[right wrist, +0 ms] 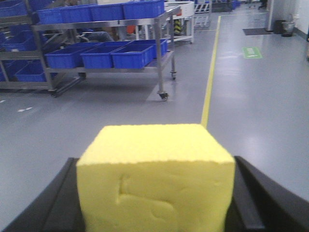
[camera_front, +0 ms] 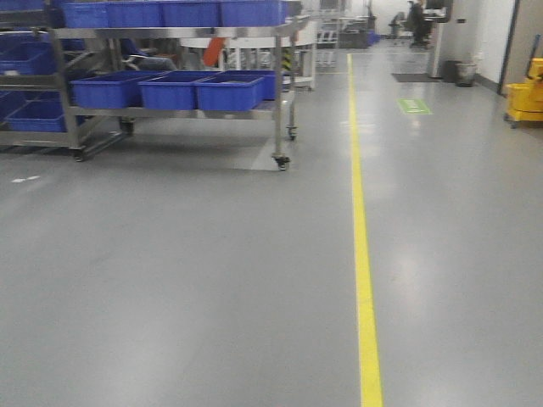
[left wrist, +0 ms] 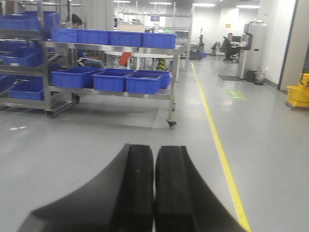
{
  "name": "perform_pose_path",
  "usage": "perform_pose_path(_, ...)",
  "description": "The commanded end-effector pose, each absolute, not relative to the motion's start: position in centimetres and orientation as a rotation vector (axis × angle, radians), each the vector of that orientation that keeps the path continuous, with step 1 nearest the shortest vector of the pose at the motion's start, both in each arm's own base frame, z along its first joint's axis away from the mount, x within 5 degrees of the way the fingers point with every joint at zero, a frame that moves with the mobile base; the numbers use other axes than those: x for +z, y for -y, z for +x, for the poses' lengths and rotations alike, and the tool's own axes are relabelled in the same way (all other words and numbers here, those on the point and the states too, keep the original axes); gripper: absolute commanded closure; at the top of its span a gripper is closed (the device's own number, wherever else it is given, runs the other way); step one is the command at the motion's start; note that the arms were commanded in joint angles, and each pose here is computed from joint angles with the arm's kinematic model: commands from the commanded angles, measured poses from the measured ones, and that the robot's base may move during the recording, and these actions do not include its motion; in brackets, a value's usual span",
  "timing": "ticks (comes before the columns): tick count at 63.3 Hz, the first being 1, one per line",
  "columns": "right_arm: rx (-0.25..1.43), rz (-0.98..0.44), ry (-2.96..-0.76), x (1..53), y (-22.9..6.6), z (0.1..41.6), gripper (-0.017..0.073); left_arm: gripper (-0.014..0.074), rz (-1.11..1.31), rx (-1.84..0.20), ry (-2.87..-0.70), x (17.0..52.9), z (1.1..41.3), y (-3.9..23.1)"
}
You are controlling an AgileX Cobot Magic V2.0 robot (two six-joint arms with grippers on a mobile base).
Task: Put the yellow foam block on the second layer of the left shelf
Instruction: 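Drive the base away from the table holding the cube in the right gripper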
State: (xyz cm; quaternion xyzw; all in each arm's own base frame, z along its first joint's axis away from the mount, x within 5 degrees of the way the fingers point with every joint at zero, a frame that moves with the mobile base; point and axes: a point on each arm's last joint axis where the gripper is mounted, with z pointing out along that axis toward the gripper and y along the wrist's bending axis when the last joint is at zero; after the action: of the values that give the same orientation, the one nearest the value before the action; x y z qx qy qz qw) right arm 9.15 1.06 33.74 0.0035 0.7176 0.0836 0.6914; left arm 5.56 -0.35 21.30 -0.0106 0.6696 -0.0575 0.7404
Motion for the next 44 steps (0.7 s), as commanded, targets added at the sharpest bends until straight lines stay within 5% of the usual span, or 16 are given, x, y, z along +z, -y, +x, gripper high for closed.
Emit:
perform_pose_path(1, 0.182, -0.011, -1.486, 35.47, -1.08, 9.0, 0.0219, 0.0457, -0.017, -0.148, -1.387, 21.37, 5.41, 0.45)
perform_pose_path(44, 0.182, -0.011, -1.486, 35.47, -1.08, 9.0, 0.0219, 0.0457, -0.017, -0.148, -1.387, 21.37, 5.41, 0.45)
